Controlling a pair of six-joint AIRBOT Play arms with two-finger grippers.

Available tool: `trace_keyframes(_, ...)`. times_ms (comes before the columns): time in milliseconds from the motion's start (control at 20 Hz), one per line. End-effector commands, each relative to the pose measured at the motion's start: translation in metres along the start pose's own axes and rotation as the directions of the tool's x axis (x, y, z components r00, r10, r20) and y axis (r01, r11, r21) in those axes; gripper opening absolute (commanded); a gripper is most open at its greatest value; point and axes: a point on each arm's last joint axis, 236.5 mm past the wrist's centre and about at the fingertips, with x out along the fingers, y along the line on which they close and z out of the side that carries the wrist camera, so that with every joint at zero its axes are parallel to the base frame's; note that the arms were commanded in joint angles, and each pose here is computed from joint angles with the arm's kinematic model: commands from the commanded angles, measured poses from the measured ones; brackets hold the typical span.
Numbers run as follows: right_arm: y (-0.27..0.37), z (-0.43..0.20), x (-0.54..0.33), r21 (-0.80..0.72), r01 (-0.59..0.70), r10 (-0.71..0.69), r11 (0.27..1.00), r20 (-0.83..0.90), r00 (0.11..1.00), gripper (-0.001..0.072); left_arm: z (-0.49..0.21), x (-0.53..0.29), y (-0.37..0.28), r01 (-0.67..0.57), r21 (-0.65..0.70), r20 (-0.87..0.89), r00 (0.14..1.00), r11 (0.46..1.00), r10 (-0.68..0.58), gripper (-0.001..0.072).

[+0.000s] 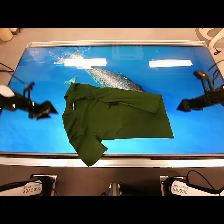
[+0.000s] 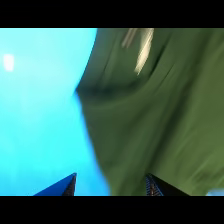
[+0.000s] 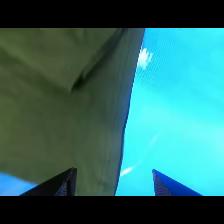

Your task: Fold the shirts.

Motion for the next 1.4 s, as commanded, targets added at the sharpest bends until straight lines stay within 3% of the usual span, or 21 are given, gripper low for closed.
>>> trace_keyframes(0, 0.018, -0.055, 0.011, 0.05, -0.121, 0.128, 0.991, -0.165, 0.978, 0.0487, -0.075, 0.042, 0.007, 0.051, -0.045, -0.139, 0.989, 0.998, -0.057, 0.0512)
trace_keyframes(100, 0.022, -0.064, 0.016, 0.065, -0.14, 0.15, 0.988, -0.186, 0.971, 0.0495, -0.094, 0.064, 0.004, 0.055, -0.046, -0.174, 0.983, 0.997, -0.062, 0.0499)
trace_keyframes(350, 0.014, -0.075, 0.018, 0.063, -0.106, 0.118, 0.992, -0.225, 0.967, 0.0612, -0.1, 0.085, -0.012, 0.042, 0.024, -0.173, 0.984, 0.999, -0.037, 0.0477)
trace_keyframes(500, 0.015, -0.088, 0.033, 0.084, -0.111, 0.128, 0.99, -0.243, 0.961, 0.0625, -0.105, 0.097, -0.017, 0.026, 0.024, -0.194, 0.981, 0.999, -0.021, 0.0431)
trace_keyframes(600, 0.015, -0.1, 0.046, 0.084, -0.116, 0.134, 0.99, -0.263, 0.955, 0.0626, -0.098, 0.099, -0.017, 0.017, -0.005, -0.164, 0.986, 1.0, -0.018, 0.0211)
trace_keyframes(650, 0.014, -0.105, 0.052, 0.08, -0.122, 0.139, 0.989, -0.278, 0.95, 0.0626, -0.096, 0.099, -0.017, 0.016, -0.01, -0.156, 0.988, 1.0, -0.018, 0.0049)
trace_keyframes(700, 0.015, -0.11, 0.057, 0.078, -0.137, 0.154, 0.987, -0.294, 0.943, 0.0627, -0.095, 0.098, -0.017, 0.017, -0.008, -0.152, 0.988, 1.0, -0.018, 0.0021)
trace_keyframes(1050, 0.007, -0.114, 0.085, 0.108, -0.161, 0.187, 0.981, -0.315, 0.93, 0.0623, -0.093, 0.091, -0.022, 0.025, 0.007, -0.125, 0.992, 1.0, -0.024, 0.002)
trace_keyframes(1350, 0.015, -0.104, 0.108, 0.169, -0.219, 0.258, 0.961, -0.261, 0.93, 0.0578, -0.09, 0.084, -0.027, 0.033, 0.023, -0.095, 0.995, 0.999, -0.03, 0.002)
